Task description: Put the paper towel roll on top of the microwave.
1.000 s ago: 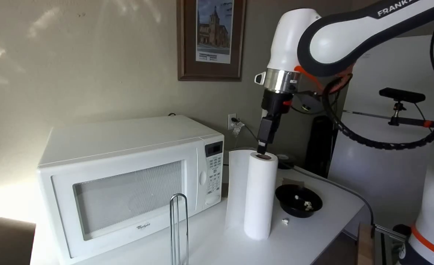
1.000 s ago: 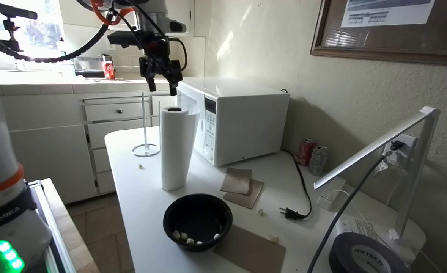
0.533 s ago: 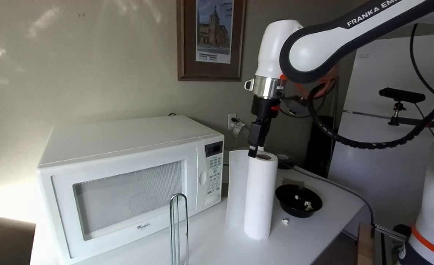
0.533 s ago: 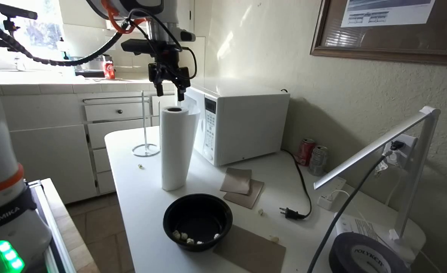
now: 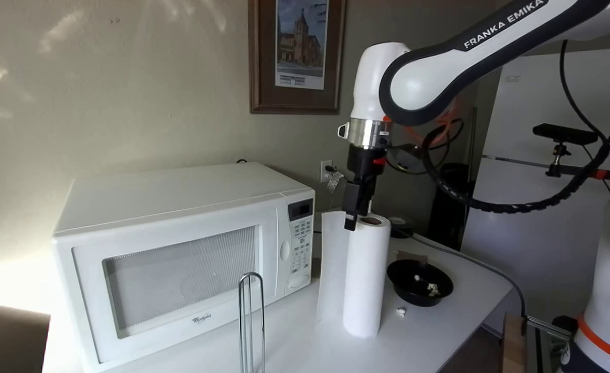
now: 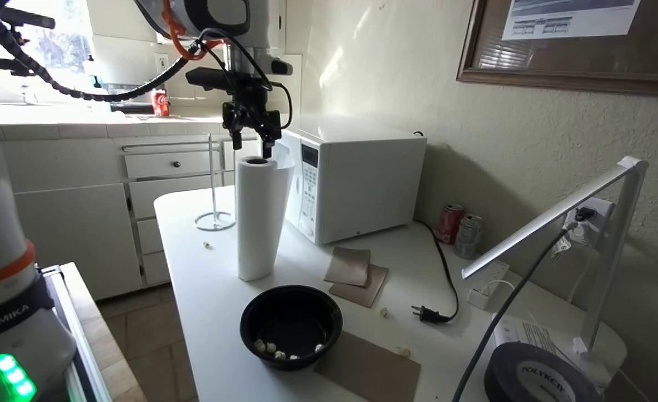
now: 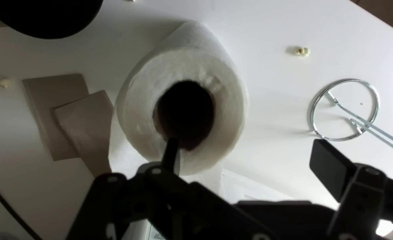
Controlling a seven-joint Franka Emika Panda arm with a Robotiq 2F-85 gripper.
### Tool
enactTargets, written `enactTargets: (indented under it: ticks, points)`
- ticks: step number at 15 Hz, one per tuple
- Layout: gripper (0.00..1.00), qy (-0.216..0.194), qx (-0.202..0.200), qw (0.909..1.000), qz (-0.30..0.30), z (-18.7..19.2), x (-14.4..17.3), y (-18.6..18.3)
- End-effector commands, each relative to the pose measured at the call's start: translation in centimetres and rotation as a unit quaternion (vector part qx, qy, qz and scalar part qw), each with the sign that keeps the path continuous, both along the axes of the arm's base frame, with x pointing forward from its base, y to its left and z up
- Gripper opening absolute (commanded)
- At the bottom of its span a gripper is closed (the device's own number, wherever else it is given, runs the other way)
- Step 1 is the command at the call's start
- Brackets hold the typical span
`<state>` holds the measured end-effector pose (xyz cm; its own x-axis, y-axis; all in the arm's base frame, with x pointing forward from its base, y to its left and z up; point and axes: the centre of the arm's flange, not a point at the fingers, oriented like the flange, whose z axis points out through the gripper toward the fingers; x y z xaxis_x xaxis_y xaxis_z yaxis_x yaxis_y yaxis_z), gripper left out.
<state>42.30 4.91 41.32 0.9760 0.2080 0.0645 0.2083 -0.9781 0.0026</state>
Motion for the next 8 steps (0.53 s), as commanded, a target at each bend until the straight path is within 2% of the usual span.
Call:
enactTargets:
  ticks: [1, 8]
  points:
    - [1.00, 0.013, 0.011, 0.9998, -0.003, -0.04, 0.42, 0.31]
    - [1.00, 0.048, 0.003, 0.9988, -0.011, -0.48, -0.38, 0.24]
